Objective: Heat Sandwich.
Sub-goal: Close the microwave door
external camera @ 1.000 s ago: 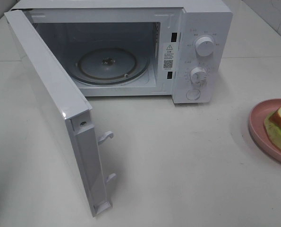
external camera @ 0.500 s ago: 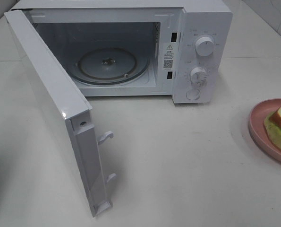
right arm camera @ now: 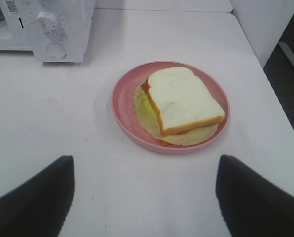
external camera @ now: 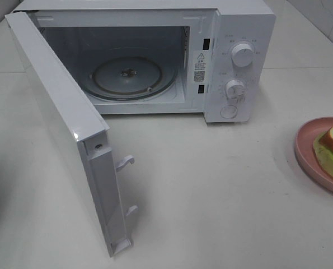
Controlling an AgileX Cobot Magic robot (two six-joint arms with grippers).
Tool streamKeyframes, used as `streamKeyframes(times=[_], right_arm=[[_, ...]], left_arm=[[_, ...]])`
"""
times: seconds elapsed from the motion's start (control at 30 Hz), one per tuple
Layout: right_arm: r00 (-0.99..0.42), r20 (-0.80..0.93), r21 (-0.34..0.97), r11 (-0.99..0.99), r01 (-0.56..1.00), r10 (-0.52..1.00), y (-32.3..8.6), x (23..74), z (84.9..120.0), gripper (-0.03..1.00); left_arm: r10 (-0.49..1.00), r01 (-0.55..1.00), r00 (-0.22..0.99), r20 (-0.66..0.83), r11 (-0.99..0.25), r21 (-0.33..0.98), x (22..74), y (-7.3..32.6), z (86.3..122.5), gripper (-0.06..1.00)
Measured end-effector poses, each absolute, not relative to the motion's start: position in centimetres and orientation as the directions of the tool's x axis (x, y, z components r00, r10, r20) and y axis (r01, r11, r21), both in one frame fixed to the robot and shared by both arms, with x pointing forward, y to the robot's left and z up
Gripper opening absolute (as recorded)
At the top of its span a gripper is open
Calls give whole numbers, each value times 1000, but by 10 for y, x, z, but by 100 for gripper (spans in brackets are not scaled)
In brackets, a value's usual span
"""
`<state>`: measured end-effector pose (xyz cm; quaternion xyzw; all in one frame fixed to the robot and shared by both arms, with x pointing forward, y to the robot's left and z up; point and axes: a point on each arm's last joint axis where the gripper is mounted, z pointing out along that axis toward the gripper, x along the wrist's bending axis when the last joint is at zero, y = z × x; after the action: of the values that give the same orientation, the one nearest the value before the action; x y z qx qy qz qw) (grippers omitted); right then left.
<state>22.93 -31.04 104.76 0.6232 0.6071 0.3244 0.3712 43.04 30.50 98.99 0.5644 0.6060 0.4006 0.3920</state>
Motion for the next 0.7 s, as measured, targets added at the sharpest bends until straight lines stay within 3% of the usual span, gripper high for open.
streamKeyframes(times=[0.23, 0.5, 0.7], right_arm=[[52, -46, 857, 13, 516, 998, -310, 229, 1048, 76], [52, -46, 857, 13, 516, 998, -310, 229, 1048, 76], [52, -46, 857, 13, 516, 998, -310, 229, 1048, 76]], left_arm=[[1000, 332, 3, -22, 20, 943, 444, 300, 982, 0], [959, 206, 284, 7, -68, 976, 462, 276, 971, 0], [923, 167, 385, -4, -66, 984, 467, 263, 962, 0]])
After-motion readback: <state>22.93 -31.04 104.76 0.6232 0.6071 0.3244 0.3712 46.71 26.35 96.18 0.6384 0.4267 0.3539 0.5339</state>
